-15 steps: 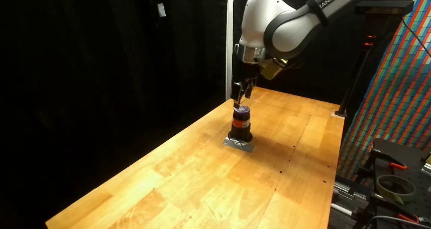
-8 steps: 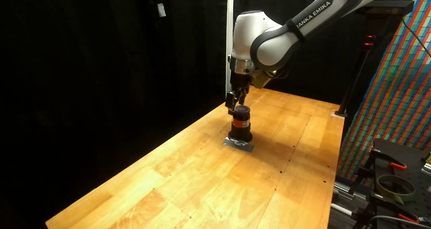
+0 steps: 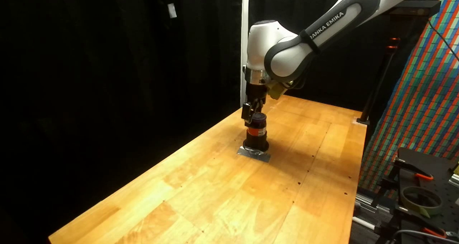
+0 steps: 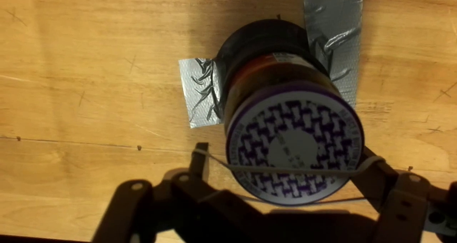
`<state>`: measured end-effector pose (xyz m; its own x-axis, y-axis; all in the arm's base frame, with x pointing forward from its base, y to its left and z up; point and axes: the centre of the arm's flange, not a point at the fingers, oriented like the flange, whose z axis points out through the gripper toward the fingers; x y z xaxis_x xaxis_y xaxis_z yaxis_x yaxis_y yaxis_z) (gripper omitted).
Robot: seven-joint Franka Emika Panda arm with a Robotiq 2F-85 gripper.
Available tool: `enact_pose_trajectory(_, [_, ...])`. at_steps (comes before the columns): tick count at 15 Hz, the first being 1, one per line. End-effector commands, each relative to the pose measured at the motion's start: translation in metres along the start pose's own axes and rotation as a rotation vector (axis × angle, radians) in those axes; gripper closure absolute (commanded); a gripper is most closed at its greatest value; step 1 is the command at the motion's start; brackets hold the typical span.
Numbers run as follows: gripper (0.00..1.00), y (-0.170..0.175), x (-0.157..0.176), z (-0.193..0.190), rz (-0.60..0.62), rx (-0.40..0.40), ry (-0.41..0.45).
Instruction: Put the band on the brown cup
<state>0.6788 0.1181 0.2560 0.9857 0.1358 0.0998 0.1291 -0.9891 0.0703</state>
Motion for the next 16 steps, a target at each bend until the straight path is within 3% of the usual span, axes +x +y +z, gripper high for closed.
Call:
enact_pose_trajectory(1, [0.00, 0.008, 0.006, 0.005, -0.001, -0.004, -0.034])
enact_pose_trajectory(5, [0.00, 0.012, 0.007, 0.009, 0.035, -0.025, 0.055])
enact_pose_trajectory(8, [0.00, 0.013, 0.008, 0.015, 0.047, -0.023, 0.072])
enact_pose_trajectory(13, [0.00, 0.013, -0.011, 0.013, 0.046, -0.007, -0.121])
enact_pose_trajectory(16, [0.00, 0.013, -0.026, 0.003, 0.046, 0.006, -0.180])
